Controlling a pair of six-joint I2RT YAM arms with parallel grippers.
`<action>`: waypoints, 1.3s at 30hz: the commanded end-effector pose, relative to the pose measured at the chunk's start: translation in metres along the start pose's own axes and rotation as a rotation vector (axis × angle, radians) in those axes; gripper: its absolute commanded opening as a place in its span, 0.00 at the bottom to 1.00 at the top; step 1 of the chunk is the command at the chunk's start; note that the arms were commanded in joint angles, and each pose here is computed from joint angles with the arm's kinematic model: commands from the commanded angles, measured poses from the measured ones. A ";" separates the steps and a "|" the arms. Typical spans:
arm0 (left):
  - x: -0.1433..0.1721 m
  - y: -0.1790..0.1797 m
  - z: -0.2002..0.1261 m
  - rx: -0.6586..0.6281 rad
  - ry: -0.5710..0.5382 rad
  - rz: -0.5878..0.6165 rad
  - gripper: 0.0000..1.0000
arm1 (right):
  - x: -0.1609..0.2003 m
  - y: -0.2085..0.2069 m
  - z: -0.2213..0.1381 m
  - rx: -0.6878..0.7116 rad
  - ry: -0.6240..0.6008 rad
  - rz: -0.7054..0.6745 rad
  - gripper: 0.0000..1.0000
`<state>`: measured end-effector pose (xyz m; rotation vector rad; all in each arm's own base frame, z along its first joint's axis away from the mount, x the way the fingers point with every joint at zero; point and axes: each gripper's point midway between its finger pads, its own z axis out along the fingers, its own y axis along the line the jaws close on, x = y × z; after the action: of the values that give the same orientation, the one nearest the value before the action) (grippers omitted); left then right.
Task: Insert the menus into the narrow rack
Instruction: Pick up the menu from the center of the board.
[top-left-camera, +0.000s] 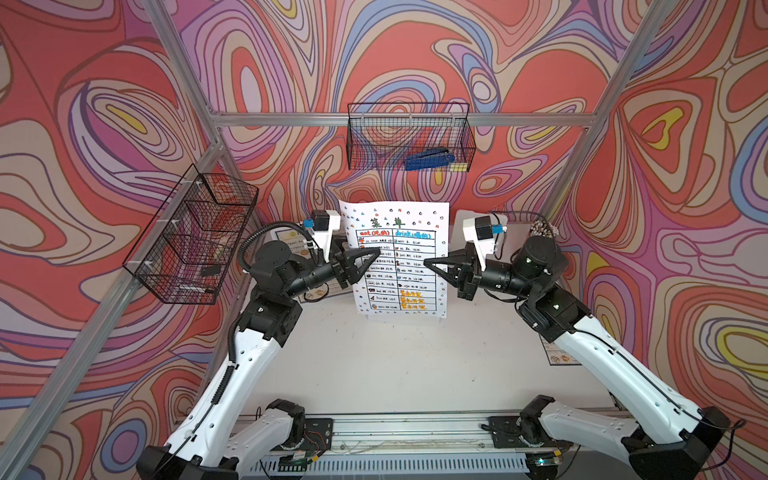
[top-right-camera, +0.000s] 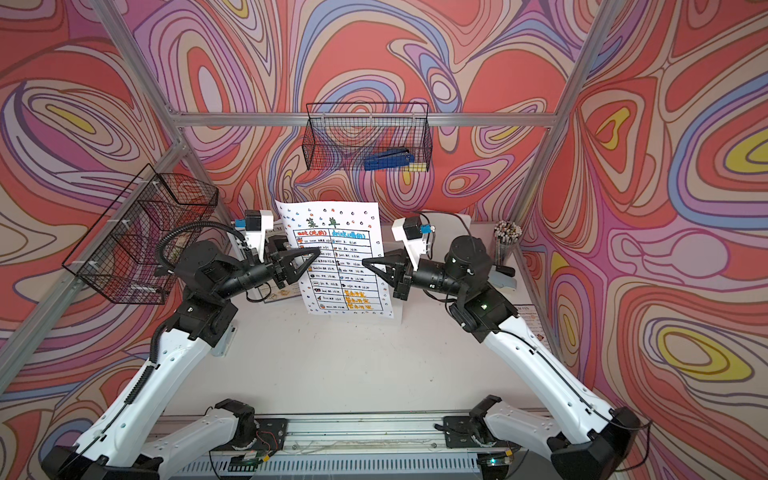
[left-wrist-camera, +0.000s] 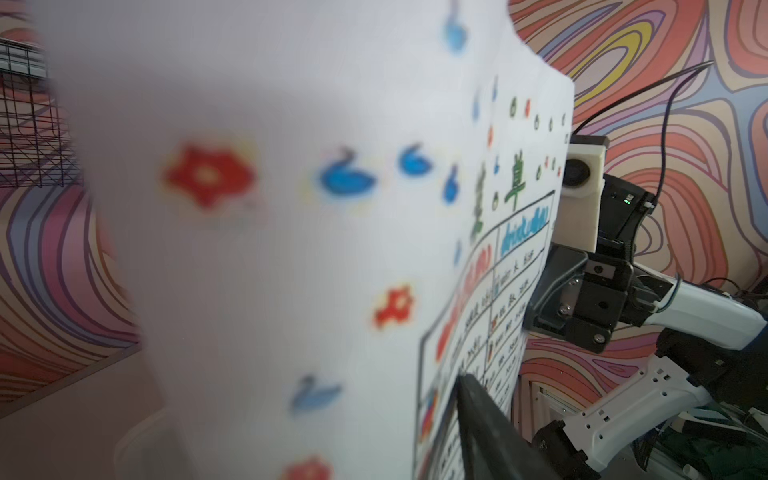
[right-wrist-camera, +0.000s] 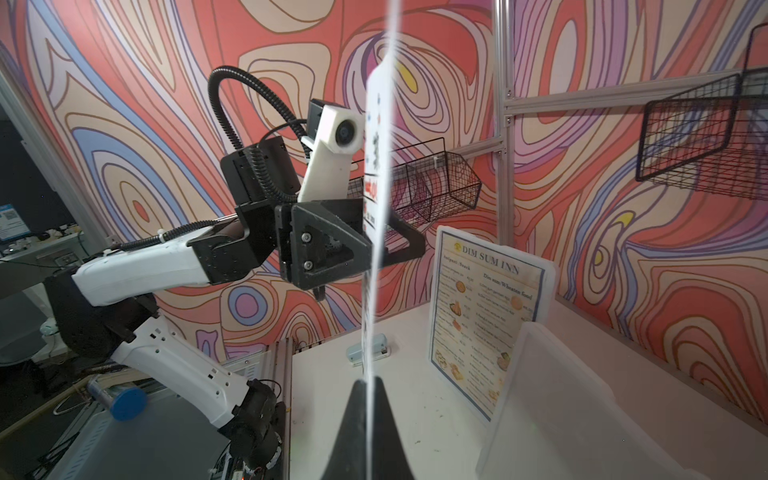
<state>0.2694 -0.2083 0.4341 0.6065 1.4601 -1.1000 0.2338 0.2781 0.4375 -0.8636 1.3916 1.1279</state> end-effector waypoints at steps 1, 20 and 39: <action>-0.008 -0.013 -0.006 0.041 -0.026 0.041 0.39 | -0.009 -0.019 0.001 0.113 -0.013 -0.009 0.00; -0.004 0.000 -0.004 -0.025 -0.007 0.041 0.22 | -0.014 -0.040 -0.004 0.247 -0.033 0.003 0.00; 0.004 0.008 0.001 -0.031 0.021 0.037 0.25 | -0.033 -0.033 -0.011 0.255 -0.070 -0.007 0.00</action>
<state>0.2751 -0.2079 0.4244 0.6106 1.4895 -1.0658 0.2740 0.2583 0.4451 -0.6460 1.4822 0.9354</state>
